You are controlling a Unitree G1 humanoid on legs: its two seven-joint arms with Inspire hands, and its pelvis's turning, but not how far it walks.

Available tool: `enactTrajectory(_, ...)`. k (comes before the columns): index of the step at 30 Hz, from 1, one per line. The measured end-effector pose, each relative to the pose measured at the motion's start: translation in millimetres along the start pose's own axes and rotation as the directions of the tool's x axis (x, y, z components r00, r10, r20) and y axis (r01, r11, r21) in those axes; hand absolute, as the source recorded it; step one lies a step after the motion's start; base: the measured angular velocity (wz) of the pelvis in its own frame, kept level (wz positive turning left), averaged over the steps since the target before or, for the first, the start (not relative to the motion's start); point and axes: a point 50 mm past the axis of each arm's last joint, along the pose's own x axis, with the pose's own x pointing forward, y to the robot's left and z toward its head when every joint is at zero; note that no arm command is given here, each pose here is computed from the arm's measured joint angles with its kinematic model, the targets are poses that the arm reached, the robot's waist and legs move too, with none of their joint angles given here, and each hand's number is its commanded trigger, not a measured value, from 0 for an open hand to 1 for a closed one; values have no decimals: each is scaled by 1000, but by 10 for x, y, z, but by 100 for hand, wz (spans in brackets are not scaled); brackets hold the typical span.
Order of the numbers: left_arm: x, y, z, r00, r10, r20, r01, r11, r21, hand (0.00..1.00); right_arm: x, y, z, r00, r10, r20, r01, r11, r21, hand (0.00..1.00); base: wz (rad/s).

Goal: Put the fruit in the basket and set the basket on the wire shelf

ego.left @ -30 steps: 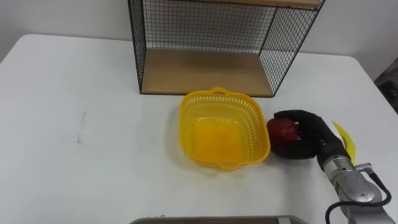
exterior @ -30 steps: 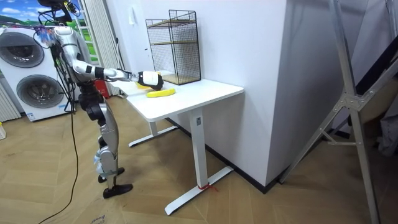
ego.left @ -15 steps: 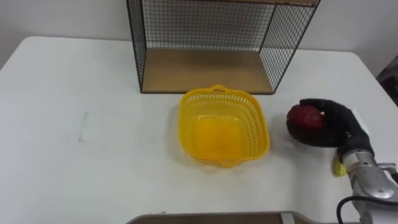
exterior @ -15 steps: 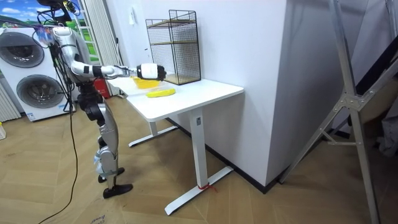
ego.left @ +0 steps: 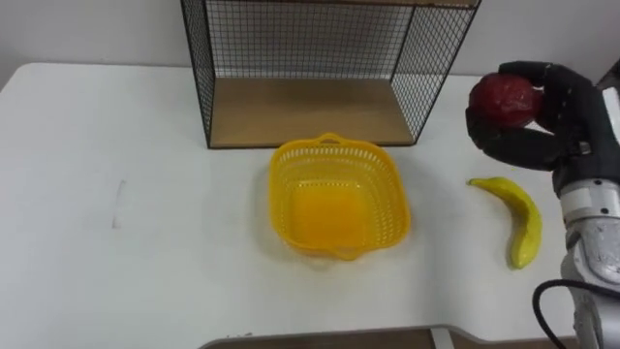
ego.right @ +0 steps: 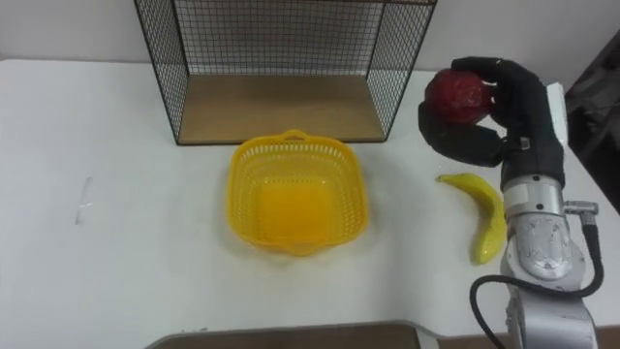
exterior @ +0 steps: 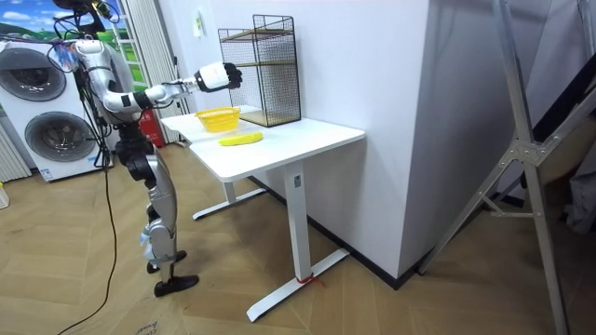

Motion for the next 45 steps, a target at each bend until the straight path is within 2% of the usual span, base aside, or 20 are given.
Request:
enactTrajectory(5, 0, -6, 8, 1000, -14, 5, 14, 1000, -2, 0, -3, 93, 231, 992, 73, 99, -70, 997, -31, 100, -1)
enactTrajectory(9, 10, -18, 87, 999, -22, 24, 22, 1000, 14, 0, -2, 269, 351, 967, 210, 144, -204, 977, -58, 100, -1)
enactTrajectory(16, 19, -18, 176, 999, -30, 45, 28, 999, 34, 0, -26, 545, 356, 901, 419, 108, -402, 904, -147, 100, 0)
enactTrajectory(24, 29, 14, 261, 998, -27, 62, 25, 999, 37, 0, -83, 721, 339, 850, 520, 90, -503, 850, -157, 100, 1)
enactTrajectory(25, 30, 18, 261, 998, -26, 62, 24, 999, 38, 0, -86, 725, 338, 846, 526, 89, -509, 846, -159, 81, 0)
enactTrajectory(26, 31, 28, 258, 998, -27, 59, 25, 999, 39, 0, -91, 736, 336, 840, 536, 86, -519, 839, -162, 54, 0)
enactTrajectory(27, 32, 40, 254, 998, -31, 57, 29, 999, 41, 0, -96, 747, 334, 834, 545, 83, -528, 833, -167, 33, 0)
enactTrajectory(28, 32, 48, 252, 998, -33, 56, 30, 998, 47, 0, -100, 753, 331, 831, 551, 80, -533, 829, -172, 0, 0)
enactTrajectory(45, 35, 38, 276, 998, -38, 59, 33, 996, 78, 0, -132, 818, 294, 800, 597, 59, -582, 796, -169, 0, 0)
